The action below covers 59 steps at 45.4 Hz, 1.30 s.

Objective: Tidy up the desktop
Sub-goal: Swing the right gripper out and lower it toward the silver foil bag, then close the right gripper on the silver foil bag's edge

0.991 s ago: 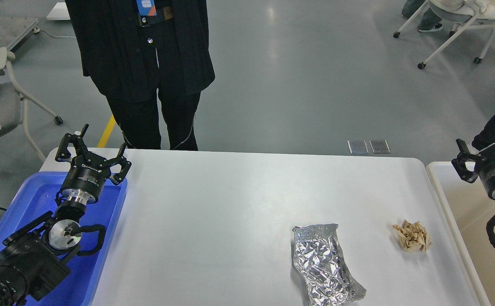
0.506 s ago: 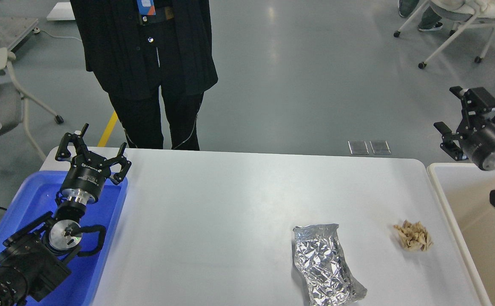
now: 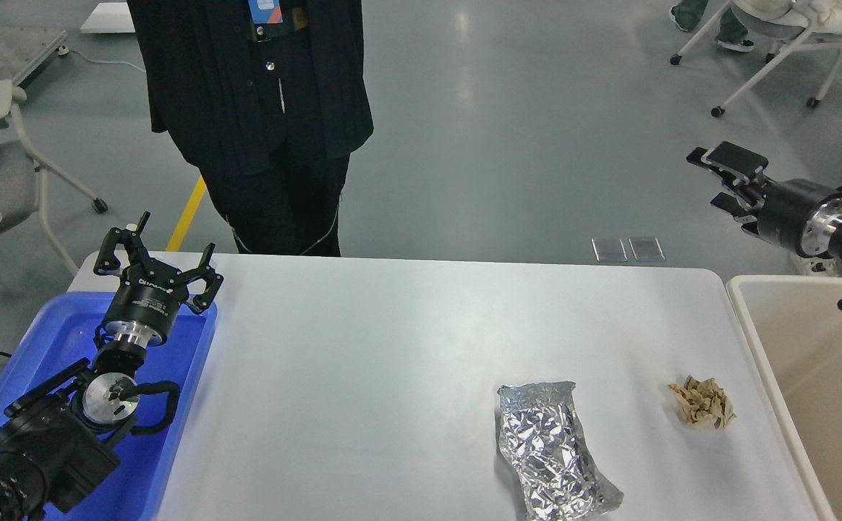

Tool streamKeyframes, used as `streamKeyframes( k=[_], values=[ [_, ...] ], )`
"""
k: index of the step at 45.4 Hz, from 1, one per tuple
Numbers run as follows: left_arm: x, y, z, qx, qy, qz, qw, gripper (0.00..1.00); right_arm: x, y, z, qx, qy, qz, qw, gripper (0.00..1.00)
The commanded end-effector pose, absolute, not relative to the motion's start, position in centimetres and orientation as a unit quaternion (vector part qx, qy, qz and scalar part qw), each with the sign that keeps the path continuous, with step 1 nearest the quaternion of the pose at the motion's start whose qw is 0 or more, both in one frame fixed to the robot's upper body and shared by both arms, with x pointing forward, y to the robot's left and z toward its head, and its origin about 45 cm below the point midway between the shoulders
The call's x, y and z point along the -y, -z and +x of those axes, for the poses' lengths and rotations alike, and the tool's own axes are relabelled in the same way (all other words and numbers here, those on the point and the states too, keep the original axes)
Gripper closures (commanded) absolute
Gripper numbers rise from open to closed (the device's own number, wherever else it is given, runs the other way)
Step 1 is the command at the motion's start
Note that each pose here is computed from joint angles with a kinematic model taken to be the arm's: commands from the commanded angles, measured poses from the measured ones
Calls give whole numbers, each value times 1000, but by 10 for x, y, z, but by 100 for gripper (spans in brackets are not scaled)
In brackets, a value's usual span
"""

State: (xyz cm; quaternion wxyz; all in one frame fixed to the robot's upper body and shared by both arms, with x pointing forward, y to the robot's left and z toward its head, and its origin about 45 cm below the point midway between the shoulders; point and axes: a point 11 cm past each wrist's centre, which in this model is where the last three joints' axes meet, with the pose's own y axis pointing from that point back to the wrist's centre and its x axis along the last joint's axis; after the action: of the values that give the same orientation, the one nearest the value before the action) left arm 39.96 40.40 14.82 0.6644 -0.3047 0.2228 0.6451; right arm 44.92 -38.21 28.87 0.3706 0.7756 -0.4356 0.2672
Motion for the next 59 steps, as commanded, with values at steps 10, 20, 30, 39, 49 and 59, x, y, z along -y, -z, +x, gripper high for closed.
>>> streamKeyframes(
  k=[10, 20, 30, 39, 49, 59],
  values=[
    [-404, -148, 400, -223, -645, -305, 665, 0, 322, -252, 362, 211, -316, 827, 414, 0],
    [-404, -148, 399, -223, -645, -304, 664, 0, 329, -202, 326, 193, -257, 846, 425, 0],
    [-404, -148, 400, -223, -645, -305, 665, 0, 300, -147, 294, 181, -230, 866, 405, 0],
    [-404, -148, 400, -223, -645, -305, 665, 0, 282, -109, 276, 175, -229, 870, 401, 0],
    [-404, -148, 400, -223, -645, -305, 665, 0, 292, -97, 279, 188, -228, 860, 416, 0],
    [-404, -148, 400, -223, -645, -305, 665, 0, 287, -86, 284, 209, -261, 846, 414, 0]
  ],
)
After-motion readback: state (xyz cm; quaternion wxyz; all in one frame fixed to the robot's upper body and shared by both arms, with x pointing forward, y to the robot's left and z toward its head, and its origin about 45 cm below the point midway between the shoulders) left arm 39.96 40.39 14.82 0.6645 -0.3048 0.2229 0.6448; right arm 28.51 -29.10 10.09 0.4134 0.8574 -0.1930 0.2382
